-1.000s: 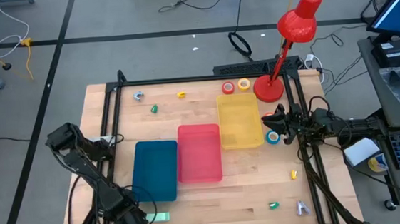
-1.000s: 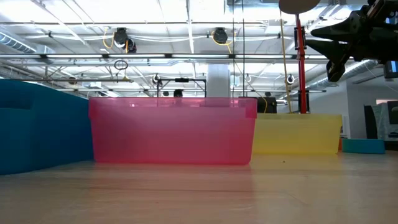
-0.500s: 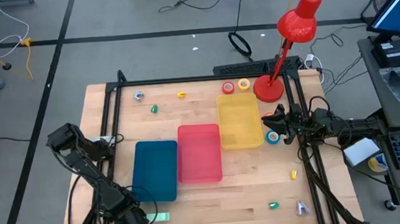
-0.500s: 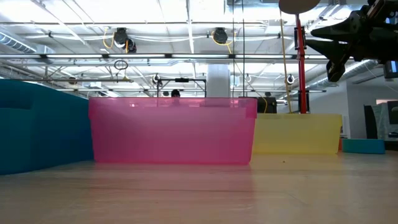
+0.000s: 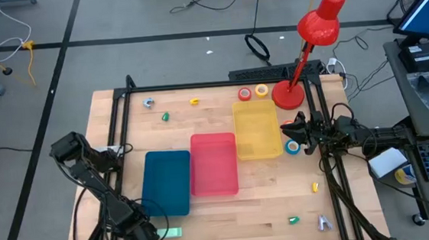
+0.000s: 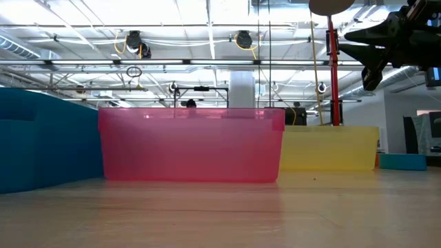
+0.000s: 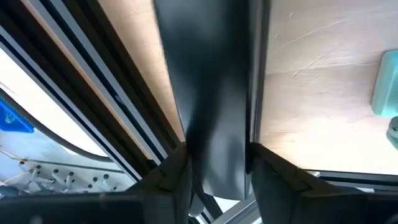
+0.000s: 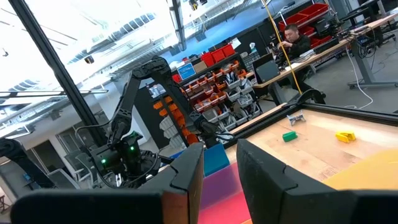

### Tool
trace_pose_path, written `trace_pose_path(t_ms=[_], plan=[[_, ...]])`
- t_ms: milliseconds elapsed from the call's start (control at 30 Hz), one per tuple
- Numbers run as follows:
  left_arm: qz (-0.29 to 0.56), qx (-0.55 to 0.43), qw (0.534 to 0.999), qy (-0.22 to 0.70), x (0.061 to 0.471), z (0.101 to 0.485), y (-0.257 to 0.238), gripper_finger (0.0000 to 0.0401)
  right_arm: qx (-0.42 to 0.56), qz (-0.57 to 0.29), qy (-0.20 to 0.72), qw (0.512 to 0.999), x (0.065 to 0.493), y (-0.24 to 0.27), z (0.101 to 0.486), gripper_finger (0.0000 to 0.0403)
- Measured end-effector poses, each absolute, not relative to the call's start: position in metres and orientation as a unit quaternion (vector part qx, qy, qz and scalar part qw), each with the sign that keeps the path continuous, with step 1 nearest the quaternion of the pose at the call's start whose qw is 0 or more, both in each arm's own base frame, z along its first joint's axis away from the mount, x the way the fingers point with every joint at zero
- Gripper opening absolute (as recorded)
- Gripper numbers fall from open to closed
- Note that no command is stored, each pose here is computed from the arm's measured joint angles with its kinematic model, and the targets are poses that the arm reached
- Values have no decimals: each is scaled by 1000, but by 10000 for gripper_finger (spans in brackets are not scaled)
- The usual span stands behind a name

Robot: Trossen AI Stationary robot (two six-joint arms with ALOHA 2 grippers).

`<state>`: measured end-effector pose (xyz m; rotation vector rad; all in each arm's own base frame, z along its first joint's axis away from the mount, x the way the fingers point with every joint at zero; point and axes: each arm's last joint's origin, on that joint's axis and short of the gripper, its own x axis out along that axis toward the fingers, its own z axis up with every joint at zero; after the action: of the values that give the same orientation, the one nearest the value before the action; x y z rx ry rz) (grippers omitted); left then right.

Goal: Pick and place Stapler, Stapler remover, tape
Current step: Put the black stapler into the yellow bin

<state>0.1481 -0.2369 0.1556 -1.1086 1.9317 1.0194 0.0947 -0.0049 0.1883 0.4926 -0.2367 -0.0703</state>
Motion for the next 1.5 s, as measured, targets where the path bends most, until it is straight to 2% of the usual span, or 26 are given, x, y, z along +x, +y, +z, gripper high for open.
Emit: trace_pose_path(t_ms=[467,733,867,1067,1167,1500], plan=[[393,-426,334,744,147,157,-236,129,243,-35,-117,962,95,-5,188,89],[390,-448,355,722,143,172,-231,128,243,-35,-117,962,95,-5,188,89],[392,-455,350,719,141,180,-228,128,243,-35,-117,962,95,-5,188,89],[401,-428,291,756,128,190,-226,128,243,-35,-117,962,95,-5,188,89],[399,-433,285,756,124,196,-225,128,243,-35,-117,962,95,-5,188,89],[392,-495,310,710,114,226,-213,128,243,-35,-117,962,95,-5,188,89]])
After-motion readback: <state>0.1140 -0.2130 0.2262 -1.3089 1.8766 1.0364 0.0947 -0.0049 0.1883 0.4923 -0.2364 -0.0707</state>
